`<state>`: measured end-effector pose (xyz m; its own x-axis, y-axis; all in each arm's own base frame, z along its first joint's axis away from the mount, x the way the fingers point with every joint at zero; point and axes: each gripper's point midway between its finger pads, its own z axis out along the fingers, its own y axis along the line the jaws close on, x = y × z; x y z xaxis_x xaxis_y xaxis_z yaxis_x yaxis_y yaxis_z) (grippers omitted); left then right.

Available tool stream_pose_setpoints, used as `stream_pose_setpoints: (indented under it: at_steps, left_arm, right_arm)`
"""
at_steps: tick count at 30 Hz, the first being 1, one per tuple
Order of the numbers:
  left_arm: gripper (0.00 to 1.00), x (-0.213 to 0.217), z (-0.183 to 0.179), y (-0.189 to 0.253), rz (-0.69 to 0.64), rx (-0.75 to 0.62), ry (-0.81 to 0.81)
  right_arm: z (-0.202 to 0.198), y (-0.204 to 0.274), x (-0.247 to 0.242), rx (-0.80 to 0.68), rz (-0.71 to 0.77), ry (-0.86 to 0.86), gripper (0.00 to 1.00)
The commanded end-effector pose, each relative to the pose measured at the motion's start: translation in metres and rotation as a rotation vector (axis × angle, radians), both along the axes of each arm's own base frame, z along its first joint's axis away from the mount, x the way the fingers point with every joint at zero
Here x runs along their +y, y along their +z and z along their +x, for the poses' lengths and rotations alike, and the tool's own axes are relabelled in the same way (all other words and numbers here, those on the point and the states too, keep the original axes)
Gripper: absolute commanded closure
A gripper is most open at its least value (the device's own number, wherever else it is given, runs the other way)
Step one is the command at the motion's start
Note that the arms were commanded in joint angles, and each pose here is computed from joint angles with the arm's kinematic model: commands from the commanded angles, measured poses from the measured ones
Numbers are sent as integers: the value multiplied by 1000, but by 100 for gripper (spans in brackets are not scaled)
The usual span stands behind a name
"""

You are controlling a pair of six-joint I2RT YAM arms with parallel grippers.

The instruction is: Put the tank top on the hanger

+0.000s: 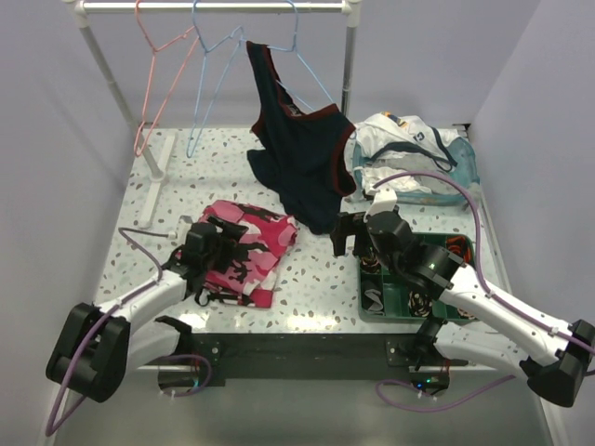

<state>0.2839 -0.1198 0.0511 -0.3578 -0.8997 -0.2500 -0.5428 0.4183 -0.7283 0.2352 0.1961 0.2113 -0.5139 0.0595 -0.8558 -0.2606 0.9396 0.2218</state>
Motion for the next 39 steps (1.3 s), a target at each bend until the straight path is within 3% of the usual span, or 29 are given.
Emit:
stream_pose_setpoints:
  at_steps: [1,7,13,18,24,30,39]
  left_arm:
    - [0,82,-56,-55,273,382,241]
    - [0,142,-46,-34,301,428,415]
    - [0,195,-73,-47,327,585,565]
    - [0,213,-64,-20,351,482,615]
    - [0,199,-29,35,408,307,419]
    - [0,144,-11,103,483,84,198]
    - [0,49,-29,114,494,-35,-163]
  right_arm:
    - [-2,9,6,-22,43,32,1]
    - [-3,11,11,-17,52,52,2]
    - [-2,11,20,-8,63,83,1]
    - [-1,15,18,-14,49,77,1]
    - [5,30,8,-43,35,23,1]
    - [25,56,-9,-109,-18,-111,1]
    - [95,58,-48,-65,10,-313,2]
